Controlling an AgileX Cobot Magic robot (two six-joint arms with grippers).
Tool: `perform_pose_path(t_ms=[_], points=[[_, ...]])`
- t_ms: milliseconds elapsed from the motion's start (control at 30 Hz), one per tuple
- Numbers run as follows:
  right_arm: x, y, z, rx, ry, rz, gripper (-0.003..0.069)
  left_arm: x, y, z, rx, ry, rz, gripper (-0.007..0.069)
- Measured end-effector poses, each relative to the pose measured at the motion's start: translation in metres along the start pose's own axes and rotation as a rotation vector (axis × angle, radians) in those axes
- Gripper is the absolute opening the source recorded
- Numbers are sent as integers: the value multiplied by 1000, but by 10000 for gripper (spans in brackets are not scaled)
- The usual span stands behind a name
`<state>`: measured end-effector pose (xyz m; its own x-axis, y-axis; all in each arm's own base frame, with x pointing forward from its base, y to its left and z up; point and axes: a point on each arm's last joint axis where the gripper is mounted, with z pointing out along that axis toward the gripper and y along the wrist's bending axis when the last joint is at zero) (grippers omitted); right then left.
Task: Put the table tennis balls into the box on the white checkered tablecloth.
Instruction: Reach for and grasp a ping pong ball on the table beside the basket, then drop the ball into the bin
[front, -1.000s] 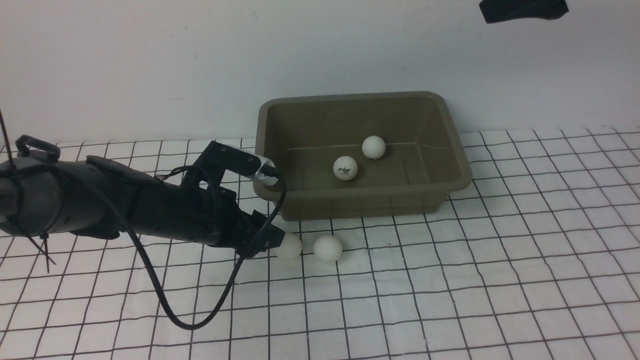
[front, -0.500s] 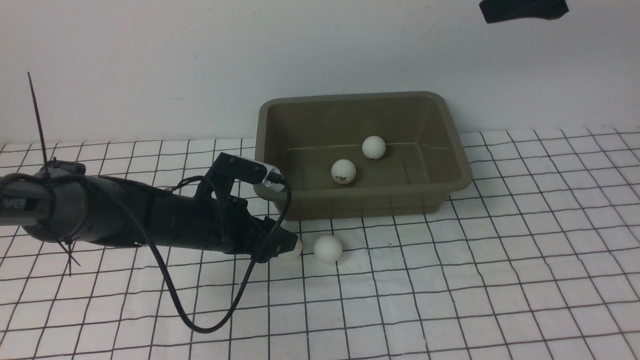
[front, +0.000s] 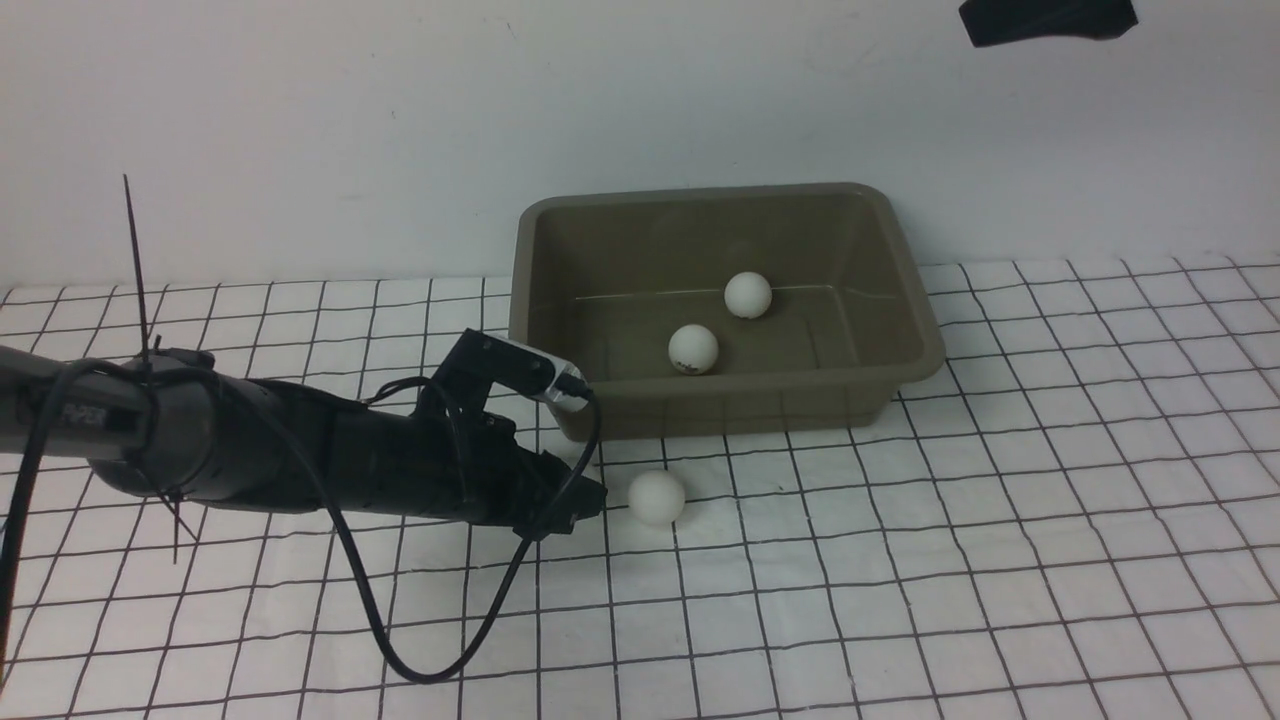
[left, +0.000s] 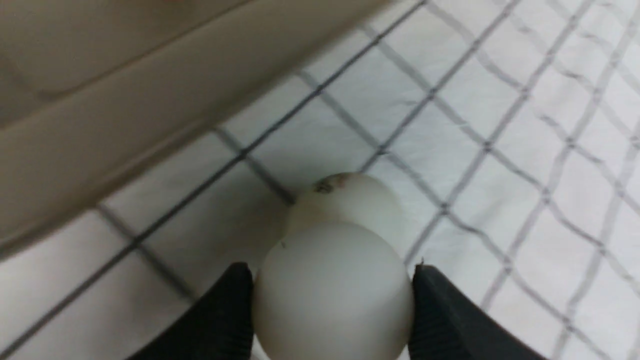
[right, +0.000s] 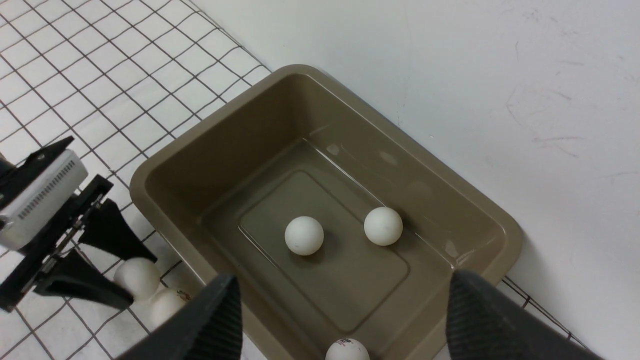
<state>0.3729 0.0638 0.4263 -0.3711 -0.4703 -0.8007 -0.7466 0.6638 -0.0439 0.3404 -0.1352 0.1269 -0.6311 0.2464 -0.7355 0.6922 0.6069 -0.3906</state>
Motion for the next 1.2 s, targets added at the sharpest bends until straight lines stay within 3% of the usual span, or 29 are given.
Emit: perform_pose_path(t_ms=[100, 300, 367, 800, 1000, 1100, 1200], points=[[0, 0, 0, 0, 0, 0, 496, -10, -16, -8, 114, -45, 39, 349], [0, 0, 0, 0, 0, 0, 496, -34, -29, -24, 125, -133, 142, 349], [0, 0, 0, 0, 0, 0, 496, -43, -28, -26, 100, -151, 190, 349], [0, 0, 0, 0, 0, 2, 495, -103, 8, -36, -304, -193, 402, 349], [0, 0, 0, -1, -1, 3, 495, -108, 19, -27, -335, -183, 436, 411], [0, 0, 0, -3, -4, 5, 495, -109, 26, -23, -357, -180, 404, 492], [0, 0, 0, -4, -5, 5, 495, -110, 28, -24, -378, -185, 341, 525]])
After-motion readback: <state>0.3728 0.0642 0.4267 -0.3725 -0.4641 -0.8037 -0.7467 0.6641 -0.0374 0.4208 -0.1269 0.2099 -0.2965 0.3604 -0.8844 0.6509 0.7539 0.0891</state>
